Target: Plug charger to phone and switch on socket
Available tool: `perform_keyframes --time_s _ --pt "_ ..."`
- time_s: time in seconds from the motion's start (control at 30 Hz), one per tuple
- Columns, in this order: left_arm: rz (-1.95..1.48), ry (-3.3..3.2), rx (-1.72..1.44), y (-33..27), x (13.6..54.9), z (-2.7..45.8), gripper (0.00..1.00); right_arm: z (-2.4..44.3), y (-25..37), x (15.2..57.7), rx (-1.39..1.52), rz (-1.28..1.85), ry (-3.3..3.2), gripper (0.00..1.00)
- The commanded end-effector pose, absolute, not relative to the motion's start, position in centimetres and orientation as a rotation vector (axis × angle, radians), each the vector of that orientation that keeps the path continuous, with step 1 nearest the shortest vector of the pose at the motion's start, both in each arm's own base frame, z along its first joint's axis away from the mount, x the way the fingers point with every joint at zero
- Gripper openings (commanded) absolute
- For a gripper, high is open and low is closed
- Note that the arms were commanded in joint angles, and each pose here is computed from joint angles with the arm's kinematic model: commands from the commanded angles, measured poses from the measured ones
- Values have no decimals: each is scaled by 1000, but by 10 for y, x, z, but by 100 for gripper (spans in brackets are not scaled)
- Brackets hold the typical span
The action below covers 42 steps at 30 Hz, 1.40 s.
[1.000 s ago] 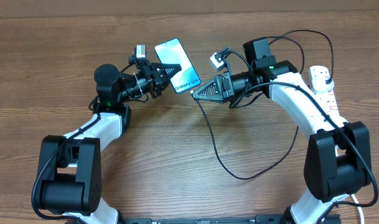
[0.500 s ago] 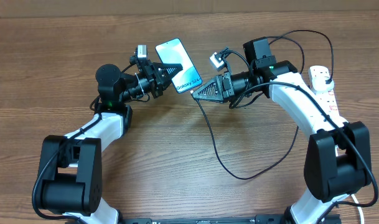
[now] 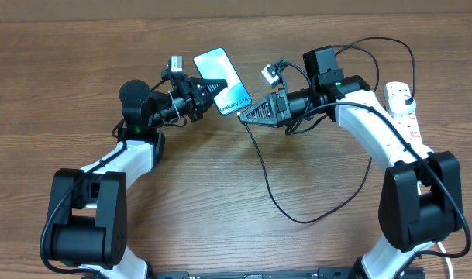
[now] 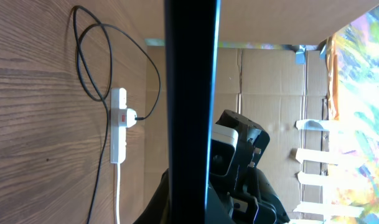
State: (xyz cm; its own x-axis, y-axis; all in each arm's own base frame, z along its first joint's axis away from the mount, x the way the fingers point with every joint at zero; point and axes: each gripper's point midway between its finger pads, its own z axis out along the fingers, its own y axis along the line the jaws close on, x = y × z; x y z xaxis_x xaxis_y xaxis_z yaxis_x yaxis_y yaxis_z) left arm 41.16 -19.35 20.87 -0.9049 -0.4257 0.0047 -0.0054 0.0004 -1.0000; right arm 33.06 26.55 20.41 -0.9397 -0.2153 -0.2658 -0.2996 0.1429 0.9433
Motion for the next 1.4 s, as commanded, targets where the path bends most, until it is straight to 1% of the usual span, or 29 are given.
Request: perform_keyframes --time_s 0.0,1.37 --pt "-1969 1958 -389 -197 413 218 4 208 267 327 -539 1939 2315 4" --pt "-1986 1977 -353 -202 407 218 4 208 269 340 -485 1901 2332 4"
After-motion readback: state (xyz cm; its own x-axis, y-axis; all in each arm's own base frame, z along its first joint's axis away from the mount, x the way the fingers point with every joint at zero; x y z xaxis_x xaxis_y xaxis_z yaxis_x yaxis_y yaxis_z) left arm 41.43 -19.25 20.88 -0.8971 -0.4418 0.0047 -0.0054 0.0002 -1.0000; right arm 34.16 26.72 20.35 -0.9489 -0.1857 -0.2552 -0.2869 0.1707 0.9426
